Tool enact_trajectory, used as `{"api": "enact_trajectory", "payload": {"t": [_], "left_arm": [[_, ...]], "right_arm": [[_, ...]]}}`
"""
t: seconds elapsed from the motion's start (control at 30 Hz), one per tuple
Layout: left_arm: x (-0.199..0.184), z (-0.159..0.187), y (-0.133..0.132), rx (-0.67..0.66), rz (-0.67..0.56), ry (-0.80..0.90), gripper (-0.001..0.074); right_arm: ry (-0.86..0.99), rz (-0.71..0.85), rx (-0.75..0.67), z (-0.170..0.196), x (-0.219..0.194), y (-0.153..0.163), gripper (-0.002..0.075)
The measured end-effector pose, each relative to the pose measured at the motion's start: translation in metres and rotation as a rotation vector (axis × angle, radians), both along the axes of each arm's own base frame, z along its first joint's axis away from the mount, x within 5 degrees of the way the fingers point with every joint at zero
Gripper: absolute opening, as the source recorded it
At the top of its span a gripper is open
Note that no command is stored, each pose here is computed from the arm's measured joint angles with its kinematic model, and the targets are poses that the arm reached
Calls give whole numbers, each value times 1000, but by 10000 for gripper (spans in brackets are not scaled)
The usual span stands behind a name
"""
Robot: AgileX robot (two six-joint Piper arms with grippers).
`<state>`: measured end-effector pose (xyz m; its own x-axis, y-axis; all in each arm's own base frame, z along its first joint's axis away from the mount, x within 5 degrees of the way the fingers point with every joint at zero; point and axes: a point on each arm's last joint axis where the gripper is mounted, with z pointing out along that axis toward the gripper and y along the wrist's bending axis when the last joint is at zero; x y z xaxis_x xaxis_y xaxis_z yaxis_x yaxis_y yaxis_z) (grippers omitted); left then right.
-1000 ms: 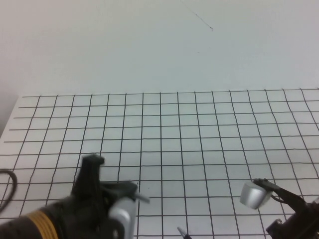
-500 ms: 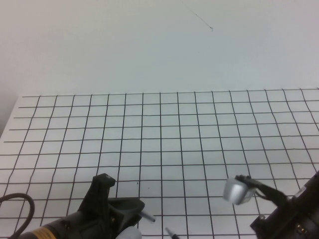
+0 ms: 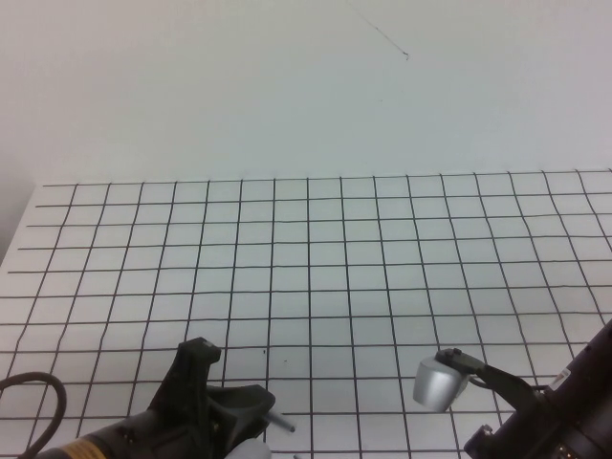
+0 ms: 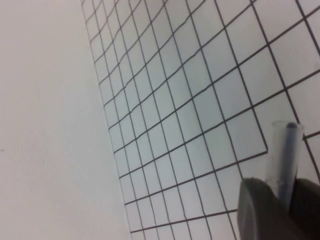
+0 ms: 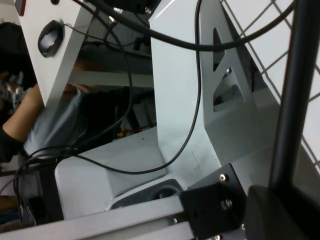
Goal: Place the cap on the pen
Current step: Put the cap on the pen
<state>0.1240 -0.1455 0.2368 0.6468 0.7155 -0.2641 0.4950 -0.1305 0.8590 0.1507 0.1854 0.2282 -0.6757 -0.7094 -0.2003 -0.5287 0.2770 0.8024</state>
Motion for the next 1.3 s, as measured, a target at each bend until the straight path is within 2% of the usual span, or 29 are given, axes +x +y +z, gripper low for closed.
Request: {"api": "enact_trajectory", "payload": {"t": [0.3, 0.53, 1.3], "left_arm": [[0, -1, 0, 10, 1, 9, 81], [-9, -2, -6, 23, -53, 17, 81], [-13, 2, -1, 18, -51, 14, 81]], "right_arm": [[-20, 9, 7, -1, 1, 0, -3], [-30, 1, 6, -1, 2, 0, -3], [-65, 25, -39, -6, 3, -3, -3]]}}
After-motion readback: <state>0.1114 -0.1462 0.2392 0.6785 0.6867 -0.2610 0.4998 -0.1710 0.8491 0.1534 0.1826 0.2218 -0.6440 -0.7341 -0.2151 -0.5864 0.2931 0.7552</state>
